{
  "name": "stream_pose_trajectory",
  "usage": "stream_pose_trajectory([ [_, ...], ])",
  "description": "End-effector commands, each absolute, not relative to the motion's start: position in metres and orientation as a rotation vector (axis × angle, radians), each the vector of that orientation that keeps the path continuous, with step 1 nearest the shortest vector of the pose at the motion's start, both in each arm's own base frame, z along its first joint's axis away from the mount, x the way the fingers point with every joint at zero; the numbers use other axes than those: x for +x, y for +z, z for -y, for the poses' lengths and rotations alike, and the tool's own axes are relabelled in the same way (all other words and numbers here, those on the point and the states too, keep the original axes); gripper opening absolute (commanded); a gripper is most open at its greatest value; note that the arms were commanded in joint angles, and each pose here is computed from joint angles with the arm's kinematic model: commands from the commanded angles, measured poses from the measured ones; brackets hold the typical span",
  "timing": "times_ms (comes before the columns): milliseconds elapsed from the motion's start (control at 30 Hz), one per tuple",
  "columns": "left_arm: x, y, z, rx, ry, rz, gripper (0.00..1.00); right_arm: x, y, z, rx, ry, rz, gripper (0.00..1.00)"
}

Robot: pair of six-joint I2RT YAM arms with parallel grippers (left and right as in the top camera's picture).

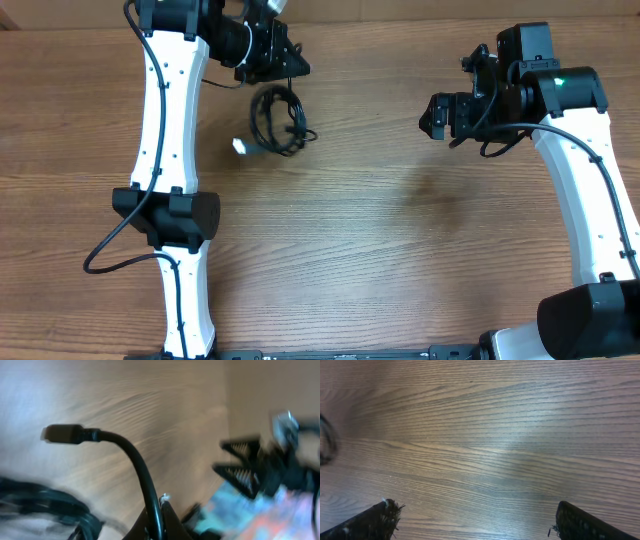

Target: Untangle cables

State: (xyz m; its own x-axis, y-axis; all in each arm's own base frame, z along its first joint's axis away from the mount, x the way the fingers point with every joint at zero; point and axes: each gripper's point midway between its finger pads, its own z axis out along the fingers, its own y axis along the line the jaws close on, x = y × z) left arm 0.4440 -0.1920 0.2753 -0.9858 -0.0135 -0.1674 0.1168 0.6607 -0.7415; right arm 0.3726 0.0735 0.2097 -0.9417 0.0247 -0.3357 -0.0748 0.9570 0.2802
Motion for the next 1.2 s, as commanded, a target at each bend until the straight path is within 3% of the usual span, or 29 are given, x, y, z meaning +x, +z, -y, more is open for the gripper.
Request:
stream_pose_trajectory([
  [0, 0.456, 0.242, 0.160, -0.784, -0.869, -2.848, 0.04, 0.374, 0.229, -0.074, -0.054, 0.406, -2.711, 1.00],
  [67, 0.464, 0.228, 0.132, -1.026, -0.574, -2.764, 0.04, 0.374, 0.228, -0.074, -0.054, 0.406, -2.712, 1.00],
  [100, 0.466, 0.225, 0.123, -1.082, -0.487, -2.727, 0.25, 0.373, 0.228, -0.074, -0.054, 0.406, -2.715, 1.00],
  [133, 0.468, 0.224, 0.118, -1.099, -0.427, -2.704, 1.00, 0.373, 0.228, -0.074, -0.053, 0.406, -2.717, 1.00],
  [367, 0.471, 0.225, 0.121, -1.014, -0.357, -2.690, 1.00, 0.374, 0.229, -0.075, -0.051, 0.413, -2.712, 1.00],
  [500, 0.484, 0.246, 0.133, -0.733, -0.416, -2.664, 1.00, 0.371, 0.230, -0.092, -0.082, 0.556, -2.700, 1.00],
  [667, 0.493, 0.320, 0.155, -0.176, -0.427, -2.465, 1.00, 0.385, 0.221, -0.104, -0.123, 0.632, -2.631, 1.00],
  [800, 0.469, 0.380, 0.175, 0.180, -0.379, -2.288, 1.00, 0.408, 0.216, -0.134, -0.216, 0.736, -2.484, 1.00],
  [1167, 0.403, 0.440, 0.168, 0.234, -0.404, -2.199, 1.00, 0.484, 0.172, -0.226, -0.048, 0.985, -2.246, 1.00],
])
